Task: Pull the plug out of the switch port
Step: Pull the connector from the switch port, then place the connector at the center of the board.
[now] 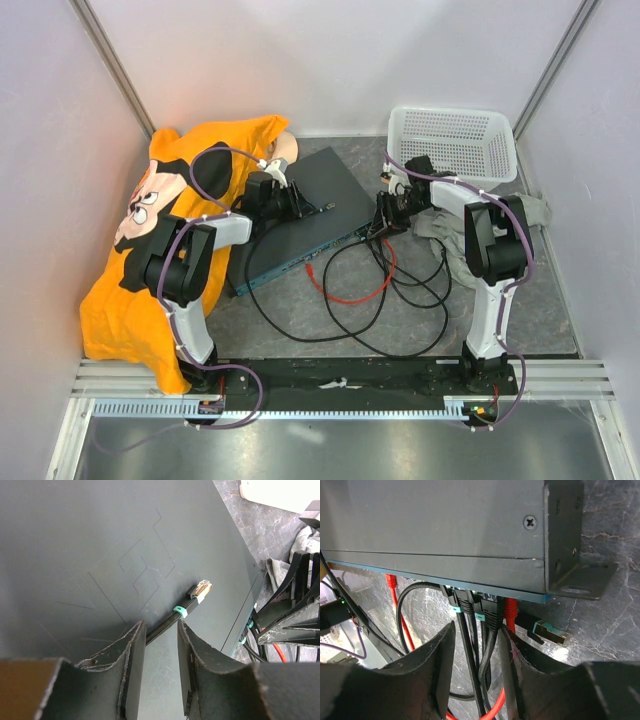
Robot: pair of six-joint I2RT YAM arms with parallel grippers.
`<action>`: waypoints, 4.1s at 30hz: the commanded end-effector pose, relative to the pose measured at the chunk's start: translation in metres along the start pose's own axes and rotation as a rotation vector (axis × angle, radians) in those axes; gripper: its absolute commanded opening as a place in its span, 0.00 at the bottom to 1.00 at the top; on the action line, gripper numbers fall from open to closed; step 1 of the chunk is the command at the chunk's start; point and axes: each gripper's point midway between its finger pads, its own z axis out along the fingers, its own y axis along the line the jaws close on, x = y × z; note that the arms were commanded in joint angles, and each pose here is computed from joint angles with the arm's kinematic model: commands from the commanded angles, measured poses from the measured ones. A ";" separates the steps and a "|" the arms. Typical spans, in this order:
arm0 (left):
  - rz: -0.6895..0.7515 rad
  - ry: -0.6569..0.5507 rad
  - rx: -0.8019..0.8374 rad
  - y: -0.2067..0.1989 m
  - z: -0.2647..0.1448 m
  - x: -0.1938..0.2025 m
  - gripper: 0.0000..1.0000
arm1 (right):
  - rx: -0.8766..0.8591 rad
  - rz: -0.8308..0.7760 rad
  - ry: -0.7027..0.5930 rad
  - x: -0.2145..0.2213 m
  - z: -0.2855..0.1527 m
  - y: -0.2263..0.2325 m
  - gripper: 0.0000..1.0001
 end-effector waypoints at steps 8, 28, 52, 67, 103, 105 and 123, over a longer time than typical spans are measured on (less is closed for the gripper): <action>0.023 0.039 -0.035 0.011 -0.007 0.014 0.39 | -0.016 -0.005 -0.083 -0.029 -0.002 0.001 0.41; 0.039 0.047 -0.045 0.016 -0.005 0.018 0.39 | 0.017 0.050 -0.060 -0.019 -0.003 -0.022 0.38; 0.046 0.066 -0.098 0.032 -0.002 0.028 0.40 | 0.190 0.030 -0.021 -0.002 -0.013 -0.047 0.12; 0.036 0.086 -0.118 0.037 -0.005 0.041 0.39 | 0.115 -0.002 0.051 0.017 -0.014 -0.048 0.11; 0.142 0.060 -0.076 0.029 -0.010 0.030 0.39 | 0.388 -0.166 -0.099 0.011 -0.117 -0.054 0.01; 0.138 0.055 -0.060 0.025 -0.013 0.030 0.39 | 0.451 -0.129 -0.111 0.022 -0.133 -0.071 0.01; 0.146 0.039 -0.032 0.020 -0.029 0.041 0.39 | 1.039 0.016 -0.223 0.037 -0.265 -0.185 0.00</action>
